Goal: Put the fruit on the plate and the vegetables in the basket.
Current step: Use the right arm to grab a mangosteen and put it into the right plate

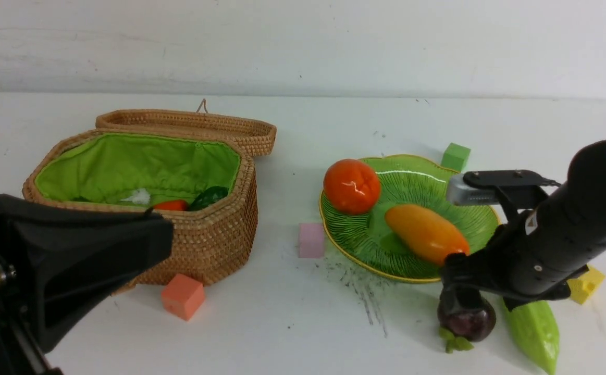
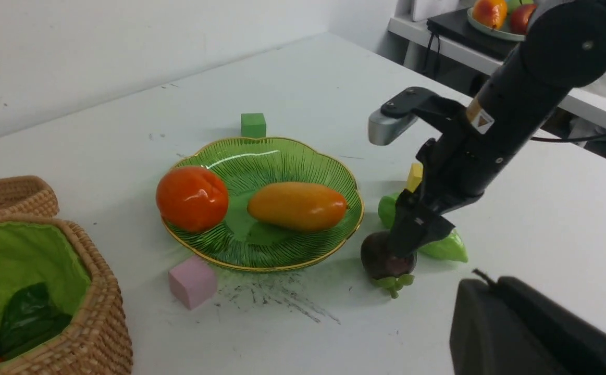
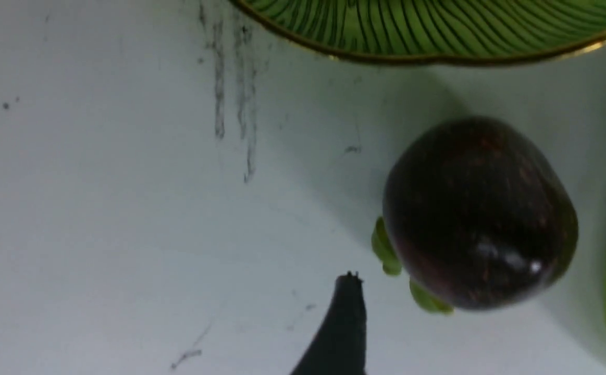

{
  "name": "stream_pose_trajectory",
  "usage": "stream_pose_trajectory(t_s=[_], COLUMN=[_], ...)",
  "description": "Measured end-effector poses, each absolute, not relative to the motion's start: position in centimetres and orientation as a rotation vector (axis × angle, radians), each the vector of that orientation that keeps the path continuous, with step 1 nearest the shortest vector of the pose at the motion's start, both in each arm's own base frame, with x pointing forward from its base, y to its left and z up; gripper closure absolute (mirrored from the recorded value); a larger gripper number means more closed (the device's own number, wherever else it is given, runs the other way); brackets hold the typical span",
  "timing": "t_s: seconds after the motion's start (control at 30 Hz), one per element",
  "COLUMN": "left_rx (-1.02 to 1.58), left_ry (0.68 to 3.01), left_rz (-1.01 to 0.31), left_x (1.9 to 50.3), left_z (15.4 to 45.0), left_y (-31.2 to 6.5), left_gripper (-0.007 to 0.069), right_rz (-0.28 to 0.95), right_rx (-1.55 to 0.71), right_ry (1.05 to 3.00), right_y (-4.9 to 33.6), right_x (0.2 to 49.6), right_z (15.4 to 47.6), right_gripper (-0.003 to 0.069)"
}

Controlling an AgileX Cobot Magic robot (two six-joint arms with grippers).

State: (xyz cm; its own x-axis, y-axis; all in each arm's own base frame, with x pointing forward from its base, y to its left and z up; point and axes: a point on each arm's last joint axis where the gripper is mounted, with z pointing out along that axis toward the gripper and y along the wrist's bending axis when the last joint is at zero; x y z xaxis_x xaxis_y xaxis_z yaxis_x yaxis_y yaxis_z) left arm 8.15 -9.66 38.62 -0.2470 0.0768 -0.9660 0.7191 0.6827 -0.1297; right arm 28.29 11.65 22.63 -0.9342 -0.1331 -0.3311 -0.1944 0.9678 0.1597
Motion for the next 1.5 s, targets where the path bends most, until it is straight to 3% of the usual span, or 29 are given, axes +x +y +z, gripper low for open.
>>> stream_pose_trajectory(t_s=[0.6,0.8,1.0,1.13,1.27,1.37,1.5], left_rx=[0.644,0.644,0.644,0.653,0.658,0.663,0.668], left_ry=[1.742,1.746,1.748,1.747,1.745,1.735,1.704], left_rz=[-0.694,-0.695,-0.694,-0.687,-0.679,-0.667,-0.654], left_x=[8.1,8.1,8.1,8.1,8.1,8.2,8.2], left_z=[38.6,38.5,38.5,38.5,38.5,38.5,38.7], left_y=[-9.7,-9.7,-9.7,-9.7,-9.7,-9.6,-9.6], left_gripper=[0.0624,0.0624,0.0624,0.0624,0.0624,0.0624,0.0623], right_rz=[0.191,0.191,0.209,0.244,0.317,0.370,0.376], right_rx=[-0.274,-0.271,-0.254,-0.237,-0.218,-0.214,-0.189], right_ry=[2.813,2.822,2.836,2.848,2.796,2.644,2.452], right_y=[12.2,12.2,12.2,12.2,12.2,12.2,12.1], right_x=[30.9,30.9,30.7,29.9,29.1,29.0,30.6], right_z=[17.4,17.2,17.4,19.5,23.7,28.3,31.1], right_gripper=[0.0040,0.0091,0.0095,0.0095,0.0095,0.0095,0.0095])
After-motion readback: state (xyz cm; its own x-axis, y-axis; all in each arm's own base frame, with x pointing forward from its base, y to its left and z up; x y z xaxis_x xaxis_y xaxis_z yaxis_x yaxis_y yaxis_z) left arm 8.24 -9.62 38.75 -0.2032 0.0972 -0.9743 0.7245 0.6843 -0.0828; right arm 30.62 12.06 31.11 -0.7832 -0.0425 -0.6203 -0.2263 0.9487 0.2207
